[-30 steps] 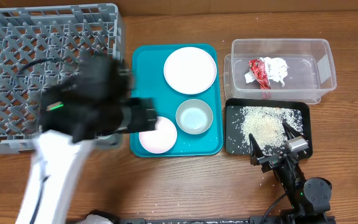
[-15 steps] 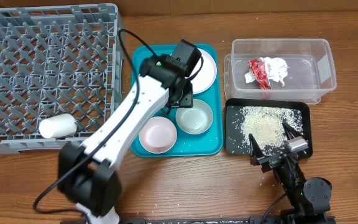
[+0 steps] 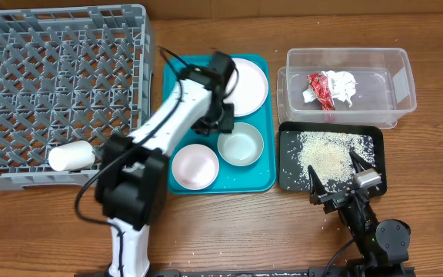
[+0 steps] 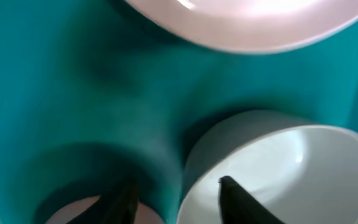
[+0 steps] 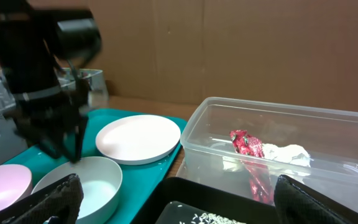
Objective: Sort waste into correct bins and load items into the dishwasher
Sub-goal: 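Reach the left gripper to the grey bowl on the teal tray and grasp it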
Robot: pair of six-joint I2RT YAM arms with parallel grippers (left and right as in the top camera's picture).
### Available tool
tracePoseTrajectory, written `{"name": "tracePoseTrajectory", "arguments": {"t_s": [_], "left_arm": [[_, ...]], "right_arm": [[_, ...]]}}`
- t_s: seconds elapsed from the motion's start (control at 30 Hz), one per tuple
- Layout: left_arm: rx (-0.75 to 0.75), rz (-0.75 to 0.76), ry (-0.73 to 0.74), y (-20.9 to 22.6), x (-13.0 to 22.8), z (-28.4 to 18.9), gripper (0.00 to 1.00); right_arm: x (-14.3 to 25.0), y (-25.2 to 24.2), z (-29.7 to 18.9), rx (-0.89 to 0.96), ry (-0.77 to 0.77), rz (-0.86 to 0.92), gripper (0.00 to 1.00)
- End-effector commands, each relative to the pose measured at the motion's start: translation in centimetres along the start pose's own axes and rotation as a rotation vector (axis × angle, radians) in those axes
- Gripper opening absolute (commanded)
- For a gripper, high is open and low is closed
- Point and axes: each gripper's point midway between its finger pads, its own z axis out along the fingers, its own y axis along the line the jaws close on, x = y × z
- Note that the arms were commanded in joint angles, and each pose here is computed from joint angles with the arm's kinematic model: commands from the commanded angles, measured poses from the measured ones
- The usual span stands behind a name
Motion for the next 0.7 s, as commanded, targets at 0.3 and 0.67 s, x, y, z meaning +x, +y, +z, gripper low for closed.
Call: {"name": "tracePoseTrajectory", "arguments": {"t_s": [0.3,0.67], "left_arm": [[-0.007,-0.009,0.051,-0.6,0.6,1.2,0.04],[-0.197,-0.151,-0.139,5.2,-0.4,-10.5,0.04]], "right_arm": [[0.1,-0.1,0.0,0.004,-0.008,-0.002,1.0],[0.1,-0.1,0.0,0.004,-0.008,-0.002,1.0]]}}
